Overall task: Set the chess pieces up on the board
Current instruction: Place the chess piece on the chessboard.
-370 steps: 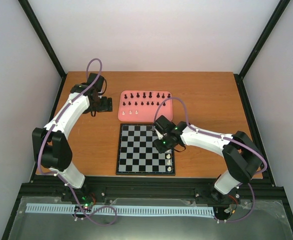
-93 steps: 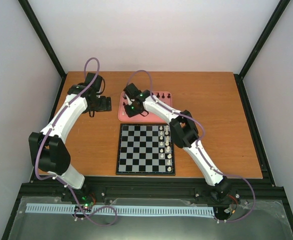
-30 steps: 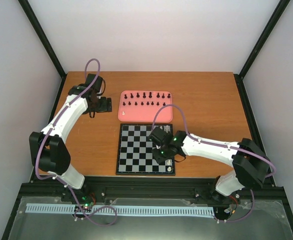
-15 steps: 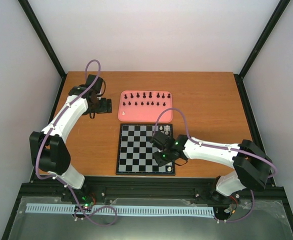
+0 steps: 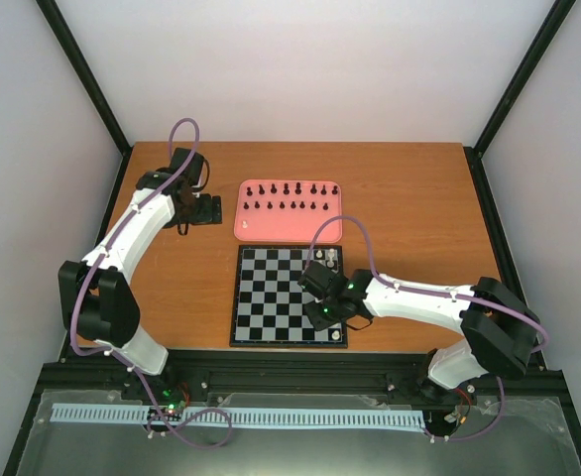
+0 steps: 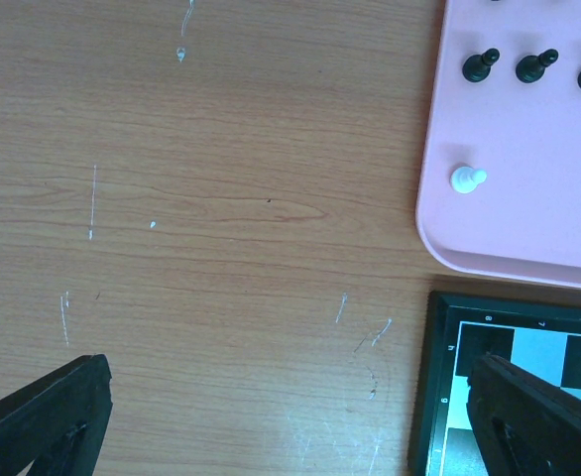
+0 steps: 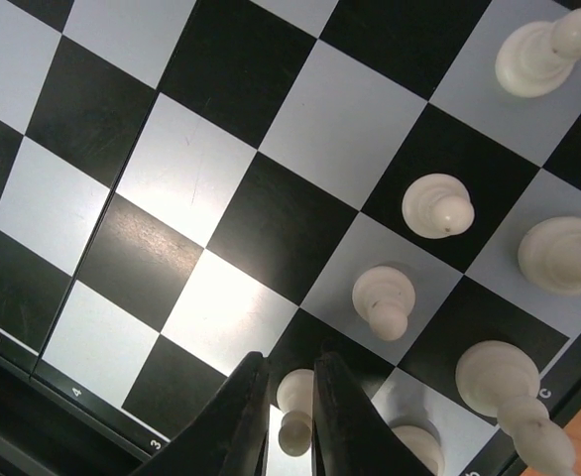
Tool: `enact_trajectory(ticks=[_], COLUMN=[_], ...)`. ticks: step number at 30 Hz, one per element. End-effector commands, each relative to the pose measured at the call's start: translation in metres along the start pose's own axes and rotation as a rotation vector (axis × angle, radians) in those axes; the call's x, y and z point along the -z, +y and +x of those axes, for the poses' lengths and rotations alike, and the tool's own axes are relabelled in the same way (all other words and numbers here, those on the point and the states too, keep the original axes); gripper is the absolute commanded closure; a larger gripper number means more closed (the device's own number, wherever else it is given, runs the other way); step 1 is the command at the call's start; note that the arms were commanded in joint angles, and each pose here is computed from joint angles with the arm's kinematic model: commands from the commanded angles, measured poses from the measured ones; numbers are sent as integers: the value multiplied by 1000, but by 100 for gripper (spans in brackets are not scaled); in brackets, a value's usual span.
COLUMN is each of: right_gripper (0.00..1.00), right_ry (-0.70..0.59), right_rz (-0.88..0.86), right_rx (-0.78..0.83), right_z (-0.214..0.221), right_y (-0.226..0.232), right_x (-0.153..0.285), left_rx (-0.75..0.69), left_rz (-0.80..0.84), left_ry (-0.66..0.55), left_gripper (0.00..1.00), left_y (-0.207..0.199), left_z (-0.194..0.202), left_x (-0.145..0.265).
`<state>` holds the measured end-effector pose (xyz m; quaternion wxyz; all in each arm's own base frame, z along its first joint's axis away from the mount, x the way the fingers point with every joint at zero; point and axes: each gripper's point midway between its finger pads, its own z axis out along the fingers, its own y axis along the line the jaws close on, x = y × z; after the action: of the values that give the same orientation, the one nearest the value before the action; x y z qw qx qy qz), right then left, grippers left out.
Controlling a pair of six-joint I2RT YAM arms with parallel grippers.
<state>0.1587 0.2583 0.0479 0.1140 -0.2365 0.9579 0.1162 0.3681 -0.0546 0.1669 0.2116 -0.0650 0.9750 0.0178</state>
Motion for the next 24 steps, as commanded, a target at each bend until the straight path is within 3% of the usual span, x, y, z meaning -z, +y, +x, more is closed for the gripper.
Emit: enact_trajectory(ticks=[1, 7, 11, 18, 24], right_gripper=[83, 83, 71, 68, 61], right_ry=[-25, -28, -67, -101, -182], right_rz=[18, 16, 26, 18, 39], right_rx=[2, 15, 29, 68, 111], right_z=[-3, -6, -18, -40, -96], right_y=[-1, 0, 3, 14, 31], right_x=[-1, 3, 18, 46, 74], left_rx=[16, 16, 16, 17, 19], left_rz=[8, 9, 9, 13, 8], left_ry=[-30, -30, -30, -36, -50], left_gripper=[0, 0, 0, 0, 0], left_y=[-3, -3, -3, -3, -2], left_z=[-8, -8, -7, -8, -11], left_x=[4, 4, 5, 7, 12])
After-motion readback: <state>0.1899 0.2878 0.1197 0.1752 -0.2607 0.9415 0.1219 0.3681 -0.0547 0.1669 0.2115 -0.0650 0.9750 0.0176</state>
